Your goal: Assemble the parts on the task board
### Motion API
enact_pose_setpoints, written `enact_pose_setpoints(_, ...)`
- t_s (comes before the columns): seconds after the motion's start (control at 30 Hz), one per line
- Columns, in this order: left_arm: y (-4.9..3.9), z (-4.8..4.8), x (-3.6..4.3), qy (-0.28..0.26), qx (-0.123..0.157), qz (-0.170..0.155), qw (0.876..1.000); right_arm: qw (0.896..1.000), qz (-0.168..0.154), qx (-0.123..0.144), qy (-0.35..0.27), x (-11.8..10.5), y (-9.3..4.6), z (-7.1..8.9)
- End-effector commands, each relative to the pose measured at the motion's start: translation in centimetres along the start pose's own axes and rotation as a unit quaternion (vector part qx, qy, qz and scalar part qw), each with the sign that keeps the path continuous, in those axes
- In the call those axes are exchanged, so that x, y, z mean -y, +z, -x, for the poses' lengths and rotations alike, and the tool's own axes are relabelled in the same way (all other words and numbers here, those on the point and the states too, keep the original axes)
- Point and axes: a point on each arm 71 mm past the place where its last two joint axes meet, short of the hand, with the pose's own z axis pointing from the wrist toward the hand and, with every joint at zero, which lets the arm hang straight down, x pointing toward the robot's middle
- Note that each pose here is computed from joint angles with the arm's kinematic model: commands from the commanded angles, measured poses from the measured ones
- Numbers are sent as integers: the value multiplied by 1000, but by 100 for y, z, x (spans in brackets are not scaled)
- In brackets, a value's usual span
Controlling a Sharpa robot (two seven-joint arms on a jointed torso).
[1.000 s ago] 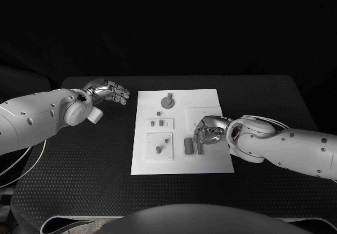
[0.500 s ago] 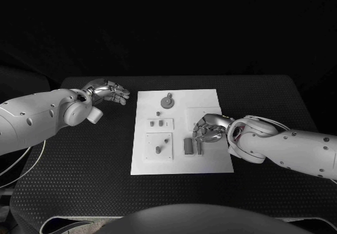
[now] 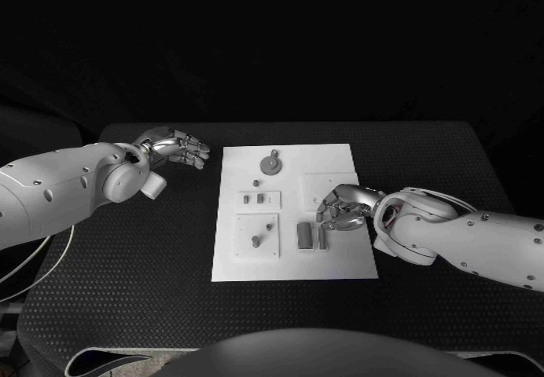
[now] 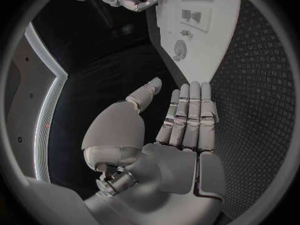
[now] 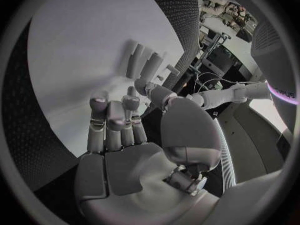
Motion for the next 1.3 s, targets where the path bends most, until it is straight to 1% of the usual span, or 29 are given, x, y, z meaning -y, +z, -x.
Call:
enact_pose_setpoints(0.03,5,-19,13,-2,-8,-4,1000,1000,6,-22,-11,-18,-1,-38)
enact_pose_setpoints(0.57,10,-28,16,-2,-10,-5,1000,999,7,-14,-38,13,52,-18)
enact_pose_setpoints(0.93,7,-23,13,-2,-9,-4,1000,999,8,-22,-39,6,63,-57)
enact_pose_setpoints(1.13,6,-22,13,-2,-9,-4,1000,999,3,-22,-45,35,68,-50)
enact_pose_setpoints(1.3,4,-16,10,-2,-9,-3,1000,999,3,-28,-46,38,63,-63)
